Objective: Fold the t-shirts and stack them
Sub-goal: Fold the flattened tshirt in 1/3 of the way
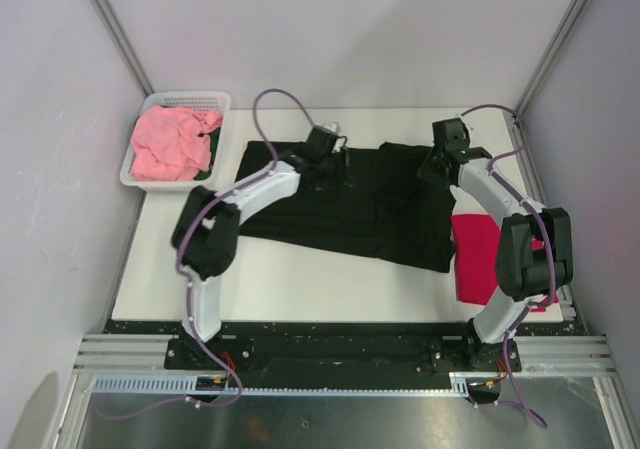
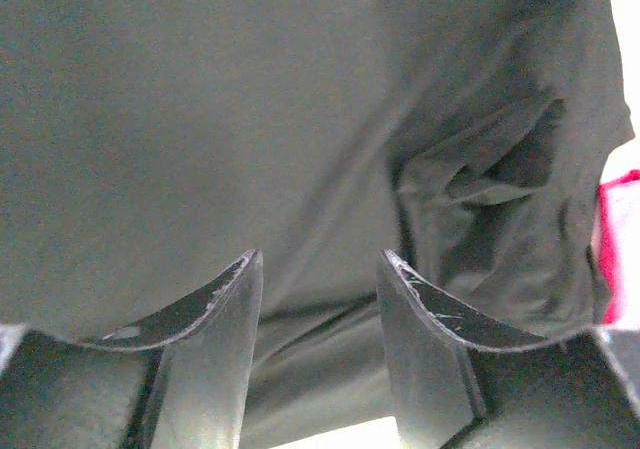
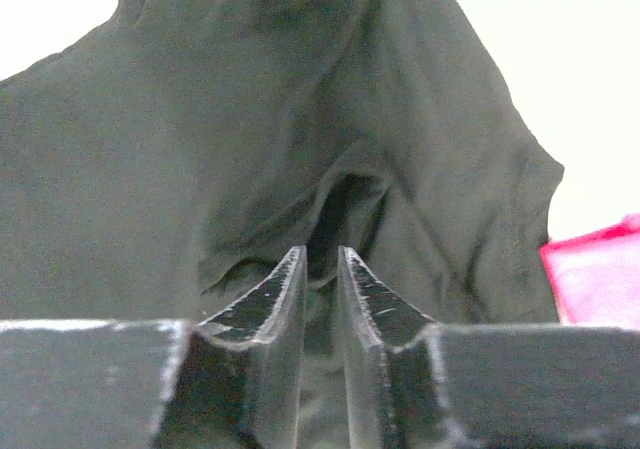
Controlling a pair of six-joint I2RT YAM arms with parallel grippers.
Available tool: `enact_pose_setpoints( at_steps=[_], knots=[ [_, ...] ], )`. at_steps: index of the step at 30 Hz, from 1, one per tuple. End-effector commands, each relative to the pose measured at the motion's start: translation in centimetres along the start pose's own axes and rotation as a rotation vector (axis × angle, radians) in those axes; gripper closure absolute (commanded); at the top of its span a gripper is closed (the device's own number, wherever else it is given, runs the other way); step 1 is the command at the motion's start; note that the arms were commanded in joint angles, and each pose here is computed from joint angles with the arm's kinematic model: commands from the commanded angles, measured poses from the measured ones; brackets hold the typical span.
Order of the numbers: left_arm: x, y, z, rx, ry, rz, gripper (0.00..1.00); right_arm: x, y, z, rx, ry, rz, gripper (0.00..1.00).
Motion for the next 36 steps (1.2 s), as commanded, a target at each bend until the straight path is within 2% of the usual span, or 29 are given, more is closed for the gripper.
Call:
enact_pose_setpoints(
  at_steps=[1,9,13,18,23,26,32,36],
  knots=[
    [0.0,2.8,6.5,0.098,-0.07,0.055,0.48,-3.1,1.8,2.4,0.027,0.044,0.106,0.81],
    [-6.3,9.4,12.4,0.287,-0.05,0.197,0.53,-7.9,1.4,-0.6,-0.038,0.169,0.213,0.86],
    [-8.3,12.0,14.5,0.361,-0.059,0.241,0.54,-8.7,1.4,-2.1,-0.027,0.203,0.236,0.86],
    [-10.0,15.0,15.2,0.443,-0.034,0.296,0.55,-8.7,2.0,-4.9,0.001,0.233,0.244,0.84],
    [-9.3,16.8,14.7,0.493,-0.021,0.314,0.57,-7.3,3.7,-7.1,0.028,0.217,0.25,0.78],
    [-8.2,17.6,14.1,0.516,-0.023,0.324,0.58,-6.4,4.8,-6.8,0.031,0.201,0.254,0.75],
    [-6.3,18.9,11.8,0.571,-0.009,0.323,0.59,-5.8,6.6,-2.9,0.078,0.151,0.272,0.73],
    [-4.4,19.5,9.6,0.578,-0.009,0.301,0.59,-7.0,7.4,0.2,0.128,0.147,0.285,0.72]
  ],
)
Point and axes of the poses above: each gripper's point midway between its finger pads, its own z axis back along the fingers, its own y axis along the line the jaws close on, x = y × z, the point moved 8 cm from there along z, back along the fingers, and after that the axes turned 8 degrees about -z, right-handed, at the moved point
